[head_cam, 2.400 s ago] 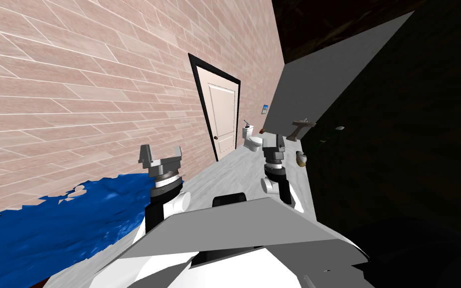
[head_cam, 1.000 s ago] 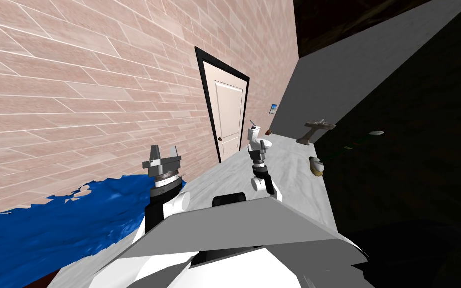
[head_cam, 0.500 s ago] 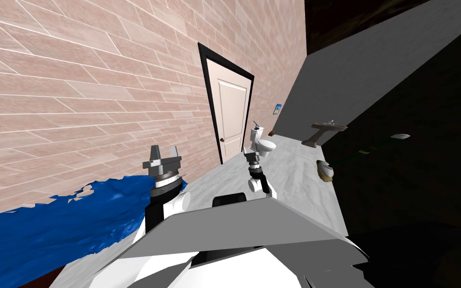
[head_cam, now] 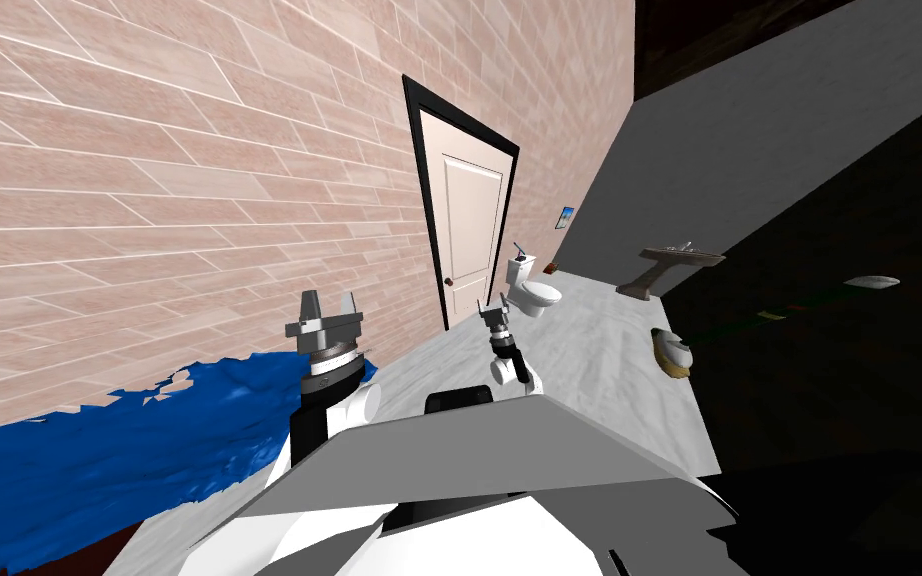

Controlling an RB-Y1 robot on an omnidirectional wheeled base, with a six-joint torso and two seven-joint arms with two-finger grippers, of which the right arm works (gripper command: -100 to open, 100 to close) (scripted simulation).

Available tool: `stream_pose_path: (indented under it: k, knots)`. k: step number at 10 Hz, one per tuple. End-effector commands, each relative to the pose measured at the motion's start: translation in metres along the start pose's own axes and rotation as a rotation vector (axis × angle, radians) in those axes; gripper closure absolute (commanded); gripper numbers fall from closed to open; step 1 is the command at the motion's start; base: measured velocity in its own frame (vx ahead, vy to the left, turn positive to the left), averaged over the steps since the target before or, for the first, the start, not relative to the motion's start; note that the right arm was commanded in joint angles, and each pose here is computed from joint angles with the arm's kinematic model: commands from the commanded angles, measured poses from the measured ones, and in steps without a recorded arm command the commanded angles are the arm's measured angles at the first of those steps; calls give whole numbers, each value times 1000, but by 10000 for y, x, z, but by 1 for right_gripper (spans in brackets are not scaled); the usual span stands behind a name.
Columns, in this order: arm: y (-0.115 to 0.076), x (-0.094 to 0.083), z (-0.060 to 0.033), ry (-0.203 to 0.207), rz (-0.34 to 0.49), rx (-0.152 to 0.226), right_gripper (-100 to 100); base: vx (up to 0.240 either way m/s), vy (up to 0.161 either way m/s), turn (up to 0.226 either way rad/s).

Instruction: Pull the door open

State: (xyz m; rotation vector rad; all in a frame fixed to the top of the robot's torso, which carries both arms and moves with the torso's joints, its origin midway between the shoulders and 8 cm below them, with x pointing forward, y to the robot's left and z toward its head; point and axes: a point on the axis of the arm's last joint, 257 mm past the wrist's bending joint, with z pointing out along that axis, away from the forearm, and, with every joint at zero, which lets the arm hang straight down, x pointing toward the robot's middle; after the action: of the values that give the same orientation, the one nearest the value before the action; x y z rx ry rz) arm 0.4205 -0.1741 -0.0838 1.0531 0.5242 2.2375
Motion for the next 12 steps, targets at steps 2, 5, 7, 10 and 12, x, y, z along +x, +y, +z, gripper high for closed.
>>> stream_pose_path:
  k: [2,5,7,10,12]
  knots:
    - [-251,-69,-107,-17,120,46,-100,102,14,79]
    - [-540,-181,-223,-43,243,101,-100,103,13,77]
    - [-634,-223,-268,-54,283,119,-100,84,12,51]
    - [-896,-357,-415,-92,393,172,-100,84,14,71]
    - [-1054,-457,-524,-121,460,206,-100,100,5,80]
